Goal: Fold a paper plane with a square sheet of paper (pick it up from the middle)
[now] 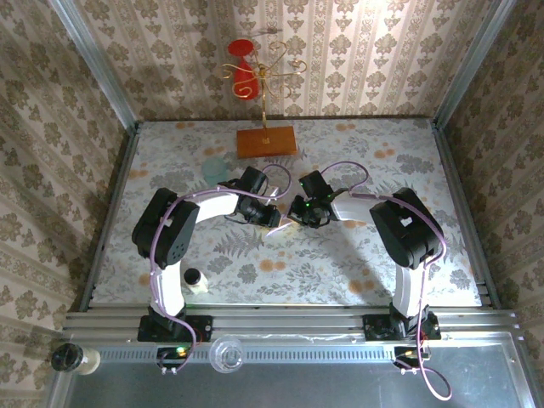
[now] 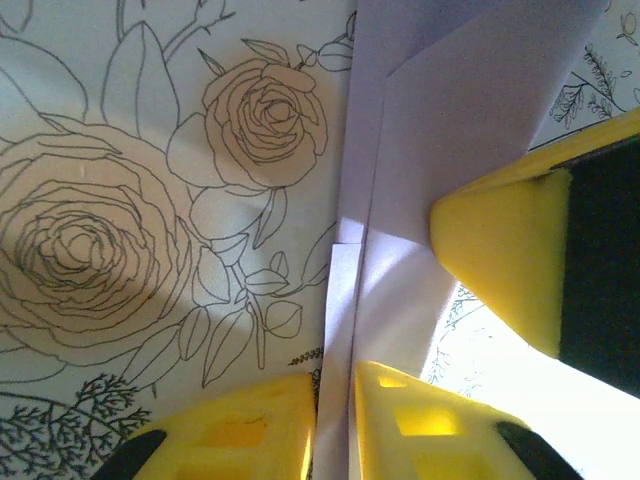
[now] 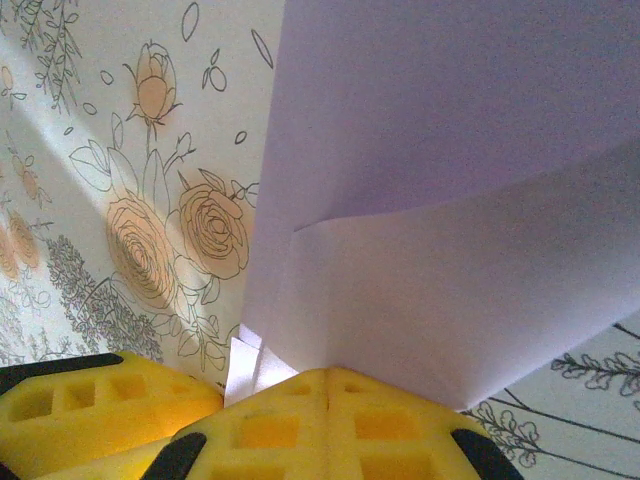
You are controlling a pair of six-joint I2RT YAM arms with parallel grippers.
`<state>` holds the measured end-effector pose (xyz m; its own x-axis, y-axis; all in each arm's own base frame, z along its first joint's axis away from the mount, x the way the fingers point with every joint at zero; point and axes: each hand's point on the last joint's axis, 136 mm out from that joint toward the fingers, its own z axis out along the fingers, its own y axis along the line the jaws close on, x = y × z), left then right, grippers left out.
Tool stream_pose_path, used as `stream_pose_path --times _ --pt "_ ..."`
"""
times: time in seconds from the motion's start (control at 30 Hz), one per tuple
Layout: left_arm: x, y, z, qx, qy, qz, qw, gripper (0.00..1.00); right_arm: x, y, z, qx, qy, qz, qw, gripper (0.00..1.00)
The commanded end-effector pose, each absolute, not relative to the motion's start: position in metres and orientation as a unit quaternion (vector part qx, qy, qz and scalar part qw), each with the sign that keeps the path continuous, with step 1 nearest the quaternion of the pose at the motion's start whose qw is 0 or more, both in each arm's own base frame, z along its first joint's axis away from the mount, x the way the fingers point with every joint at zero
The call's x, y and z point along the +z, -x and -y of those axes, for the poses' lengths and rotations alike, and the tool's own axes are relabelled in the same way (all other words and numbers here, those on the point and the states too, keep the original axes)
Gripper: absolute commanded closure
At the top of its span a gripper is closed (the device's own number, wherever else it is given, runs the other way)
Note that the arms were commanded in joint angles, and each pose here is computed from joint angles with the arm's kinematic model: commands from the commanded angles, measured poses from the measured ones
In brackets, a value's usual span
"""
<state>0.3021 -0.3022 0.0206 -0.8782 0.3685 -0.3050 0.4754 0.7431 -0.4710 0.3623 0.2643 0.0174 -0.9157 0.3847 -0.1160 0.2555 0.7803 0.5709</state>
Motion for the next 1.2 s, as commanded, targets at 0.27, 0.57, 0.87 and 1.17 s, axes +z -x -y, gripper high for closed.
stream_pose_path --times 0.27,0.57,0.87,1.17 --pt "0.069 -0.306 0.292 -0.287 -0.197 -0.922 0.167 0.72 -0.006 -0.346 -0.251 0.256 -0.129 -0.956 0.056 0.92" --pt "0.075 -0.294 0.320 -0.376 -0.205 -0.893 0.136 0.75 0.003 -0.353 -0.255 0.273 -0.116 -0.953 0.056 0.92" --pt "0.051 -0.284 0.325 -0.382 -0.200 -0.897 0.094 0.83 0.004 -0.358 -0.256 0.277 -0.118 -0.952 0.055 0.91" --pt "0.045 -0.274 0.332 -0.403 -0.207 -0.889 0.070 0.84 0.002 -0.358 -0.256 0.277 -0.122 -0.952 0.052 0.91"
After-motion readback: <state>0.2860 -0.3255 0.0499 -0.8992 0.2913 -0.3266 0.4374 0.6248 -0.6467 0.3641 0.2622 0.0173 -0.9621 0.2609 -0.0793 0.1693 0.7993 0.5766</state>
